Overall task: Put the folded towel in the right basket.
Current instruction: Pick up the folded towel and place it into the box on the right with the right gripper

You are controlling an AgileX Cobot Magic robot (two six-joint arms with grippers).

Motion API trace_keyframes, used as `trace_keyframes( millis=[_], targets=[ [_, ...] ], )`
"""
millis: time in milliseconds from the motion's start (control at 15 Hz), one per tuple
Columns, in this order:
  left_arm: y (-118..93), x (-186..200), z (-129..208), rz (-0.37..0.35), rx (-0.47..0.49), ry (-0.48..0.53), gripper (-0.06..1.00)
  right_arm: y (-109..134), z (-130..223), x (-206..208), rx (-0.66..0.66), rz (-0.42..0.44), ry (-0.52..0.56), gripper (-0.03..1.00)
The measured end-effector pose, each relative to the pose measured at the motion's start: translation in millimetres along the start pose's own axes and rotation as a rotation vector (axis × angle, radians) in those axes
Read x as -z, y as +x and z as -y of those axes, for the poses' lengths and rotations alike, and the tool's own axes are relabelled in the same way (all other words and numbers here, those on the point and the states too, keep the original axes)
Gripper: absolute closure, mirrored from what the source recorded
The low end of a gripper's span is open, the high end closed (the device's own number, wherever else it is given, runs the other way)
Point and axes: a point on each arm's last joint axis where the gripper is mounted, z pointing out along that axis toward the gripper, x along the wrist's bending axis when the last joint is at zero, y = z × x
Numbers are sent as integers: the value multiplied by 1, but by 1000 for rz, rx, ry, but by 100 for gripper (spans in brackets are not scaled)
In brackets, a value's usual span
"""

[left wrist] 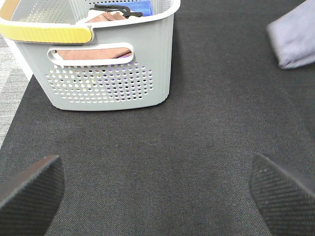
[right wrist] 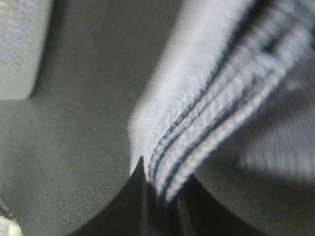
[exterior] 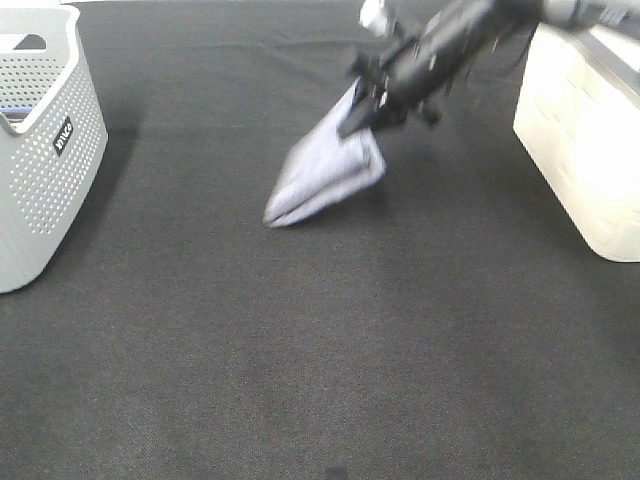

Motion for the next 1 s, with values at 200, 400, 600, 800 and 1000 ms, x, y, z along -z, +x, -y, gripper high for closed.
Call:
trace_keyframes(
  millis=[200, 400, 600, 800, 1000],
  targets=[
    [0, 0, 0, 0, 0, 0, -3, 50, -10, 74, 163, 129, -101, 91],
    [0, 0, 0, 0, 0, 0, -3, 81, -7, 149, 231, 283, -215, 91],
    [0, 0, 0, 0, 0, 0, -3, 83, 7, 238, 198, 474, -366, 91],
    [0, 0, 0, 0, 0, 0, -3, 55, 24, 301, 99, 633, -455, 91],
    [0, 0, 0, 0, 0, 0, -3, 29, 35, 327, 15, 749, -470, 91]
  ],
)
